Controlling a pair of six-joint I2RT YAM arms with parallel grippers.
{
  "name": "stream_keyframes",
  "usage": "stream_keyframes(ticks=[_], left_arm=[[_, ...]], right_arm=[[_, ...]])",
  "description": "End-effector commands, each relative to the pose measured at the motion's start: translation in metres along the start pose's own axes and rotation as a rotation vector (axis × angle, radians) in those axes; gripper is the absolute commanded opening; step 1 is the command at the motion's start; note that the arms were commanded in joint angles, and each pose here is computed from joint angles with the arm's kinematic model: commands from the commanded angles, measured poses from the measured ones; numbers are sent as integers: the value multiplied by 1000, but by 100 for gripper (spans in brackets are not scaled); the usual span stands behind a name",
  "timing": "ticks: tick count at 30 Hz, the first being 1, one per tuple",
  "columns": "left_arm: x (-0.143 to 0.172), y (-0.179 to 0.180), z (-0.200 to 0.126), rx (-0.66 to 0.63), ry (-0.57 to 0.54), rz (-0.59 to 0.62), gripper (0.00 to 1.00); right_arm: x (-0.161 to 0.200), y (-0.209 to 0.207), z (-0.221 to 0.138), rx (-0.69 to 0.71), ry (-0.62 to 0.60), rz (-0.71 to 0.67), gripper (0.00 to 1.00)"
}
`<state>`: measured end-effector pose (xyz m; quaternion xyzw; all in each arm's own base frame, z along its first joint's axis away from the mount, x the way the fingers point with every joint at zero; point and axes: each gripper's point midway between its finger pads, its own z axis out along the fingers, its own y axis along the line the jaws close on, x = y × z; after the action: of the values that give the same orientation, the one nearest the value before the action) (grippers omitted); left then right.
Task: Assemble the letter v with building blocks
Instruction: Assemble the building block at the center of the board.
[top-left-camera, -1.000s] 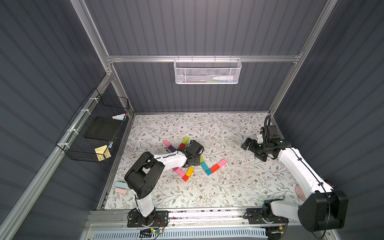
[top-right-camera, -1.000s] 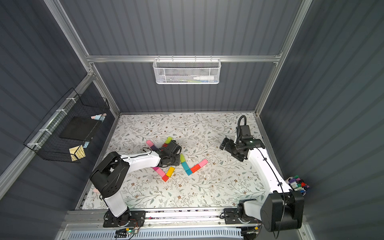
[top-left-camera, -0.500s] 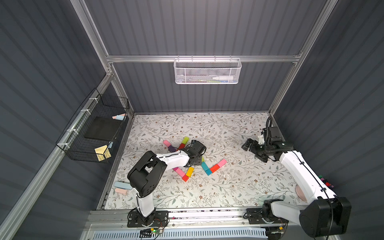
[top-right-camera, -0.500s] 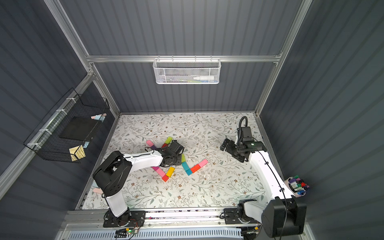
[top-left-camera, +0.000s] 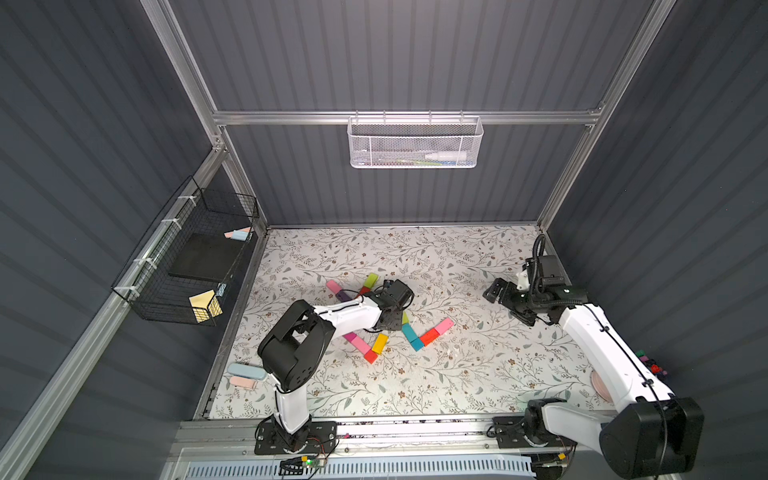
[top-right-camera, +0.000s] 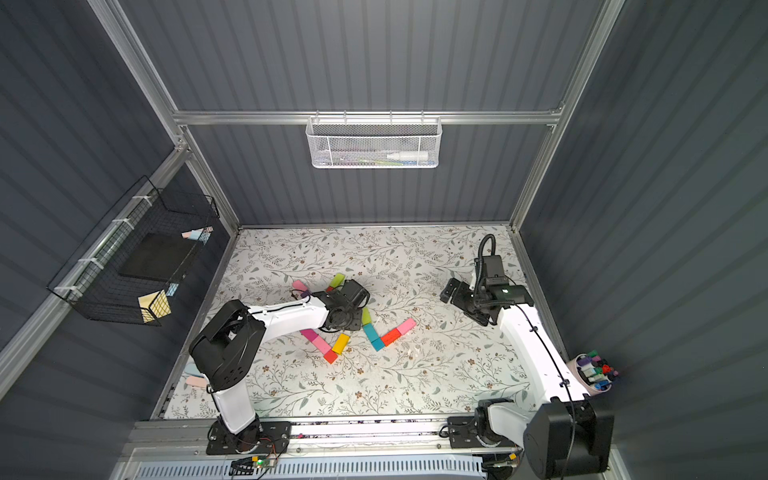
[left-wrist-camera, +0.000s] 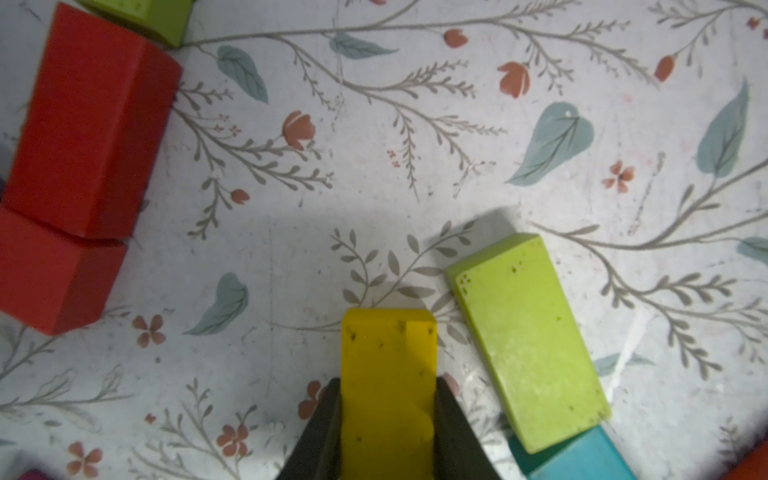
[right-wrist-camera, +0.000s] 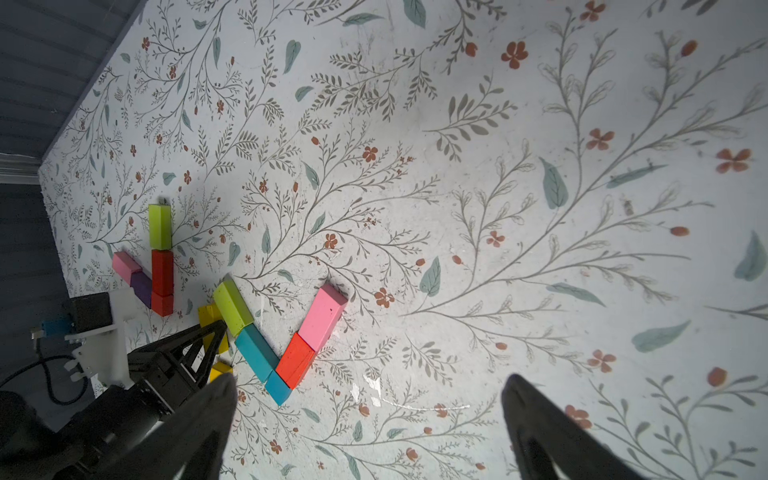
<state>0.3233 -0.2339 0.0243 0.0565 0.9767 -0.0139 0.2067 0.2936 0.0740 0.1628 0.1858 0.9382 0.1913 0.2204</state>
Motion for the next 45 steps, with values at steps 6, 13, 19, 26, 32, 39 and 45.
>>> stream_keyframes(ticks=[6, 13, 19, 26, 32, 39, 45], left_arm=[[51, 24, 12, -98, 187, 130, 13], [67, 15, 14, -89, 207, 171, 14], [74, 14, 15, -92, 213, 140, 14], [83, 20, 17, -114, 231, 123, 15], [84, 24, 13, -131, 234, 115, 17], [89, 23, 12, -130, 247, 122, 18], [95, 22, 10, -134, 260, 137, 22]], right_arm=[[3, -2, 1, 1, 3, -5, 99], [3, -2, 3, 2, 6, -6, 99], [5, -1, 5, -8, 16, -7, 99], [6, -2, 2, -6, 11, -11, 99], [6, -4, 0, -1, 0, -11, 99], [7, -3, -2, -5, -3, -15, 99], [7, -8, -6, 17, -21, -12, 99]])
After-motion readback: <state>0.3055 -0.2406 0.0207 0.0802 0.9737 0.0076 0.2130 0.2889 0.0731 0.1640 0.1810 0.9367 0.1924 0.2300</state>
